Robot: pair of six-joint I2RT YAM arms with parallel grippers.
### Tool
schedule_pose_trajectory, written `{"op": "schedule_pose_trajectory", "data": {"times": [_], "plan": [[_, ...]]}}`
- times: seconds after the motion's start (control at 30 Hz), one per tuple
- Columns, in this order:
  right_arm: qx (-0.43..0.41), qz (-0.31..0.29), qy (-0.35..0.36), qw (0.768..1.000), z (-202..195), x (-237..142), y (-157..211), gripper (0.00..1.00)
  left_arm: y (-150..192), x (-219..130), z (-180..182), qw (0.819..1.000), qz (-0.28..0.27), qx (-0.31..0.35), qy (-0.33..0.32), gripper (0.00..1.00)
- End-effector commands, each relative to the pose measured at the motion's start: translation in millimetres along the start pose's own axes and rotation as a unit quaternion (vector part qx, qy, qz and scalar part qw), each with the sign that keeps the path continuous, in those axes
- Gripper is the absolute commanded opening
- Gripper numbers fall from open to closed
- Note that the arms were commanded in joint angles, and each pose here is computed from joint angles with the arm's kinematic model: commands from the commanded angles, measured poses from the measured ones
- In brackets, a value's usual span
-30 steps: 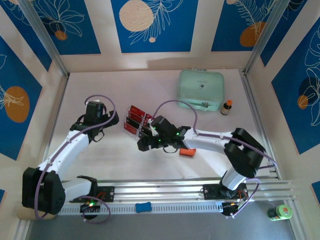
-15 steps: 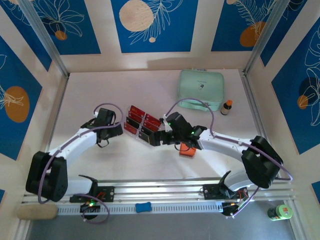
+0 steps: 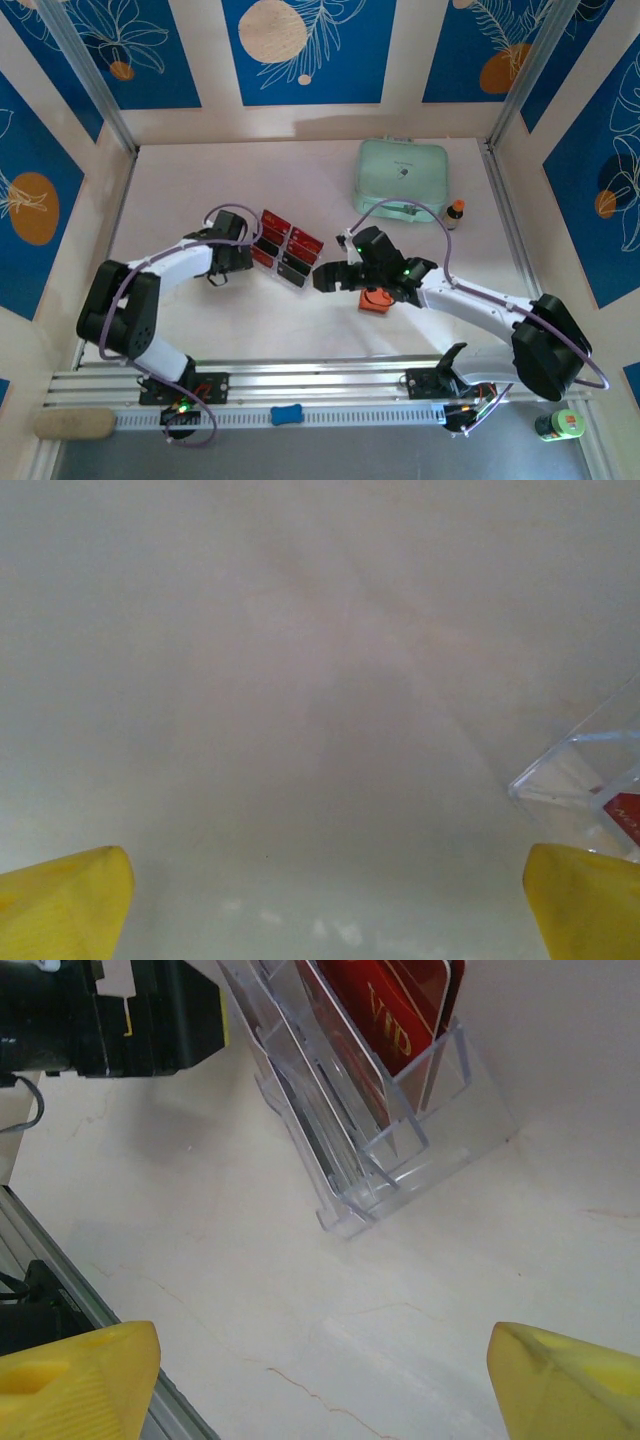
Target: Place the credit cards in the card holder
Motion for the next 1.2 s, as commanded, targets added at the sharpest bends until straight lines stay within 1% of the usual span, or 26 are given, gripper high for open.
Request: {"op": "schedule_pose_trajectory", "data": {"times": [0.0, 0.37, 0.6, 0.67, 0.83, 1.17], "plan": [[0.007, 0.013, -0.002, 1.0, -2, -4, 8, 0.86, -12, 3, -18, 1.0, -0.02, 0.021, 0.007, 1.0], [0.019, 0.026, -0.006, 0.999, -2, 4, 18, 0.86, -30, 14, -67, 0.998, -0.028, 0.048, 0.032, 1.0], [0.012, 0.04, -0.01, 0.999, 6, 21, 23, 0.86, -36, 9, -102, 0.995, -0.03, 0.07, 0.059, 1.0], [0.008, 0.046, -0.011, 0.999, 10, 26, 24, 0.86, -38, 4, -104, 0.995, -0.031, 0.077, 0.063, 1.0], [0.001, 0.051, -0.018, 0.999, 21, 42, 27, 0.86, -39, -12, -93, 0.993, -0.038, 0.095, 0.056, 1.0], [-0.011, 0.051, -0.022, 0.998, 36, 68, 18, 0.85, -45, -50, -74, 0.992, -0.056, 0.073, 0.089, 1.0]]}}
Point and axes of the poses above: each hand's point on the last joint's axis, 136 mm out from that joint toward the fingers, its own x axis out along the fingers, its own z axis along the line the jaws close on, y = z × x, the point moved 7 cm from there along -x, back along the fingers, and after that the axes turned 13 degrees about -x, right-handed, at the moved point
